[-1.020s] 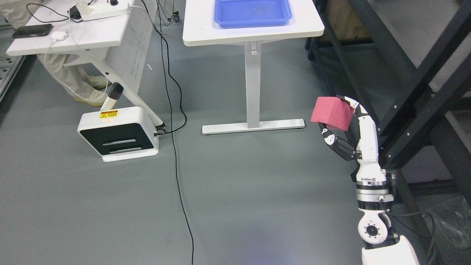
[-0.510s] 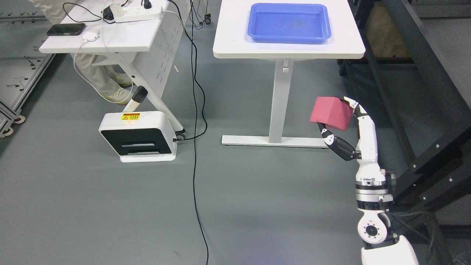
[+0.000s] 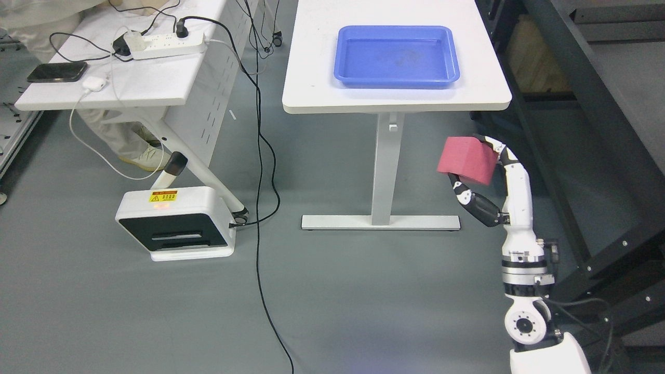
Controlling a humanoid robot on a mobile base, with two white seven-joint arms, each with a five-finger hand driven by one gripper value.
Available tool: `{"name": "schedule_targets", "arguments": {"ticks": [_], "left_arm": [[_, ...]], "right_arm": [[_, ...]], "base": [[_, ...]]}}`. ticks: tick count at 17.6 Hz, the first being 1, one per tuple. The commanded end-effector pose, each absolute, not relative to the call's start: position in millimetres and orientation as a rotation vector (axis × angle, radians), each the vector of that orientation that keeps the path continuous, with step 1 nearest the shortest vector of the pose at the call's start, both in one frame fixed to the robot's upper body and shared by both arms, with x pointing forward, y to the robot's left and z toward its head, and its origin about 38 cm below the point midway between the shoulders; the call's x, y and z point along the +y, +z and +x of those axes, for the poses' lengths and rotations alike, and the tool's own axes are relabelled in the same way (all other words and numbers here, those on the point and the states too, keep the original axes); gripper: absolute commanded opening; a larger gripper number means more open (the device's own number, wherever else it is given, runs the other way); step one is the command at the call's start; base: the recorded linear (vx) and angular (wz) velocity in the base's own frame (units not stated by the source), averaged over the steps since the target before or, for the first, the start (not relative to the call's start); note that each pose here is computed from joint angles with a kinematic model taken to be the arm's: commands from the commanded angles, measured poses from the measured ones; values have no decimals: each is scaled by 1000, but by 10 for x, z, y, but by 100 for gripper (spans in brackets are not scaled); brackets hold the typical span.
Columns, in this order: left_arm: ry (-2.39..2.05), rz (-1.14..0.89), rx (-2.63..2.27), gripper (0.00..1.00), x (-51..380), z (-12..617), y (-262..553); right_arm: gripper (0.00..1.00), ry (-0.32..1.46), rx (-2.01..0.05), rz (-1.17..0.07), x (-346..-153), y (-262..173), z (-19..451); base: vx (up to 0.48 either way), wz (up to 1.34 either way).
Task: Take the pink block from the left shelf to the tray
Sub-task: 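Turn and drive to the white table, carrying the block in the right hand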
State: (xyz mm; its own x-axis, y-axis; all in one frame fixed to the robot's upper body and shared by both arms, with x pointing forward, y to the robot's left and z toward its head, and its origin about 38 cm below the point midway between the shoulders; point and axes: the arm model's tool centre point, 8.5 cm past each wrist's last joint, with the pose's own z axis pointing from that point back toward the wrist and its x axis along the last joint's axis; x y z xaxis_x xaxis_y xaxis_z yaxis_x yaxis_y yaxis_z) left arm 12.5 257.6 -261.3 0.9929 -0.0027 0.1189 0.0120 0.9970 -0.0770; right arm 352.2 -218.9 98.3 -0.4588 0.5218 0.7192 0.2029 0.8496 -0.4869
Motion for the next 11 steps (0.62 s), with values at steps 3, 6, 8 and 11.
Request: {"name": "schedule_targets", "arguments": {"ticks": [3, 6, 8, 11], "left_arm": [[-8, -63, -115, 100, 2681, 55, -2609], [-8, -63, -115, 100, 2681, 55, -2609], [-8, -63, -115, 100, 2681, 55, -2609], [-8, -63, -115, 100, 2681, 55, -2609]], "right_arm": [[6, 428, -2067, -544, -2230, 1055, 3578], [6, 428, -2067, -544, -2230, 1055, 3578], [6, 428, -2067, -544, -2230, 1055, 3578], [6, 428, -2067, -544, -2230, 1055, 3578]], "base": [[243, -73], [258, -45], [234, -12], [254, 1]]}}
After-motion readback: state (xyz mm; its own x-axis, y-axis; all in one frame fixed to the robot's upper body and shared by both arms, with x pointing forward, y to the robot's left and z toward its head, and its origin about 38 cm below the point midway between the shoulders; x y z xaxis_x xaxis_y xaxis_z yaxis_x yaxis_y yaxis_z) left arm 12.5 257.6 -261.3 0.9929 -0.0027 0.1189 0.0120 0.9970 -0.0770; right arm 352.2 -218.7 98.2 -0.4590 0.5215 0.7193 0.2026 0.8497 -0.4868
